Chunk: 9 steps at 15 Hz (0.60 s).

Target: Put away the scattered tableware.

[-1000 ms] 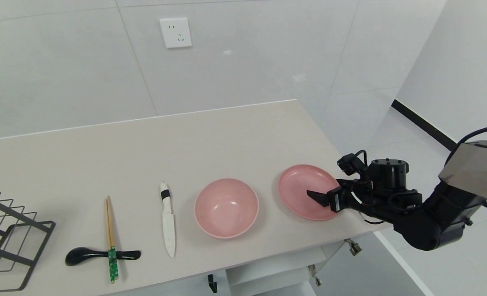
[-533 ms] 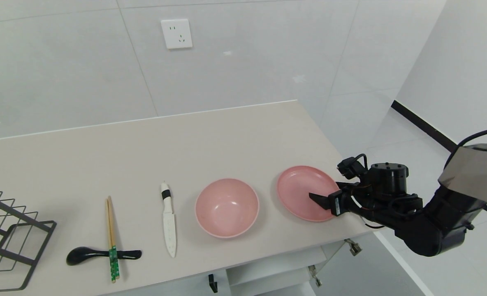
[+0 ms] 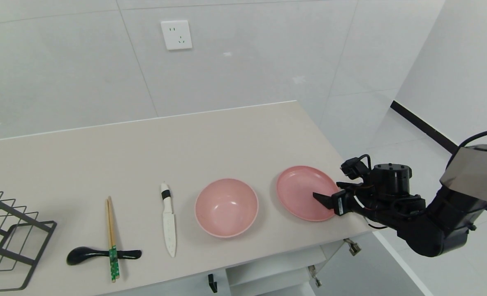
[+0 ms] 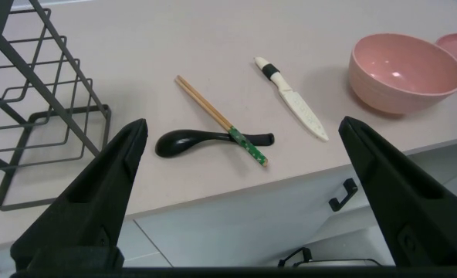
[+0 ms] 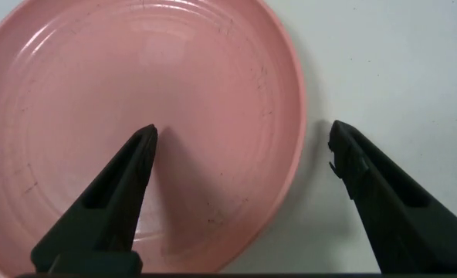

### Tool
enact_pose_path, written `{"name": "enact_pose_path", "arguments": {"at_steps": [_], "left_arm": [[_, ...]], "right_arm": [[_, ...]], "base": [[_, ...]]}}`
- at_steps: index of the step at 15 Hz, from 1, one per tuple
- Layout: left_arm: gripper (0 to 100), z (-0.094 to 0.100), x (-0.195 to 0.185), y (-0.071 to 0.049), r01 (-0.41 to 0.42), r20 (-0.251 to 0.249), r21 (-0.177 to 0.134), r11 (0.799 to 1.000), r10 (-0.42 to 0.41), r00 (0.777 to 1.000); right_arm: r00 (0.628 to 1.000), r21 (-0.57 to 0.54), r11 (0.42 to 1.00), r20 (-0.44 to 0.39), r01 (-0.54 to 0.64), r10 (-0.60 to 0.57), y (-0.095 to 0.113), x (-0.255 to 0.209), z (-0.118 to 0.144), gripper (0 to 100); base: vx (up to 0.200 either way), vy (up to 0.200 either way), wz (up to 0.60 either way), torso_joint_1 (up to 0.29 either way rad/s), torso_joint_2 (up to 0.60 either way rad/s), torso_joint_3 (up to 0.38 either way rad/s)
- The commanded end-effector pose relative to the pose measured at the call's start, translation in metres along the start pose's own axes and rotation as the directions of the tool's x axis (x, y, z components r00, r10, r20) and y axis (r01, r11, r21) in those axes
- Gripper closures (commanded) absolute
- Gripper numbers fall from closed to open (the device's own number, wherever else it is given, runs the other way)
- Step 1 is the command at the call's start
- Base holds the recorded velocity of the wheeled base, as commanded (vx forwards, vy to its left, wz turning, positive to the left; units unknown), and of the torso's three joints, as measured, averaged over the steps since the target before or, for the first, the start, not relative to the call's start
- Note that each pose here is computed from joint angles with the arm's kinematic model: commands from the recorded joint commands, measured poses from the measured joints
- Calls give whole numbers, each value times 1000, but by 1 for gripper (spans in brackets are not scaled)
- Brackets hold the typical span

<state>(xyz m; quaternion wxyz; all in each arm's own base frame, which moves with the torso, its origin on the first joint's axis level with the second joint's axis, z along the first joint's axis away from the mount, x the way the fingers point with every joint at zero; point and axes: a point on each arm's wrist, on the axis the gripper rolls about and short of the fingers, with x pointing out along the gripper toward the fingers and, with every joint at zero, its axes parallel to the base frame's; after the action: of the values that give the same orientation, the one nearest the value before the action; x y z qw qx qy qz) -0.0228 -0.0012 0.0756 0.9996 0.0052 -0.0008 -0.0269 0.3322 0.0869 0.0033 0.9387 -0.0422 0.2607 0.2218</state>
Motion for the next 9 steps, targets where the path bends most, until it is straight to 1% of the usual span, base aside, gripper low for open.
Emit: {"name": "enact_pose_path", "arguments": {"at_steps": [1, 3, 5, 7, 9], "left_arm": [[0, 0, 0, 0, 0, -1, -1, 1000, 0, 1000], [0, 0, 0, 0, 0, -1, -1, 1000, 0, 1000], [0, 0, 0, 0, 0, -1, -1, 1000, 0, 1000], [0, 0, 0, 0, 0, -1, -1, 1000, 0, 1000], [0, 0, 0, 0, 0, -1, -1, 1000, 0, 1000]], "right_arm": [[999, -27, 998, 15, -49, 49, 17, 1, 6, 100], [998, -32, 998, 17, -62, 63, 23, 1, 7, 100], [998, -33, 998, 28, -60, 61, 22, -2, 10, 100], [999, -24, 998, 4, -54, 54, 20, -3, 3, 100], [999, -22, 998, 6, -52, 52, 19, -3, 4, 100]], "base": [[0, 0, 0, 0, 0, 0], [0, 0, 0, 0, 0, 0], [0, 0, 0, 0, 0, 0], [0, 0, 0, 0, 0, 0], [0, 0, 0, 0, 0, 0]]}}
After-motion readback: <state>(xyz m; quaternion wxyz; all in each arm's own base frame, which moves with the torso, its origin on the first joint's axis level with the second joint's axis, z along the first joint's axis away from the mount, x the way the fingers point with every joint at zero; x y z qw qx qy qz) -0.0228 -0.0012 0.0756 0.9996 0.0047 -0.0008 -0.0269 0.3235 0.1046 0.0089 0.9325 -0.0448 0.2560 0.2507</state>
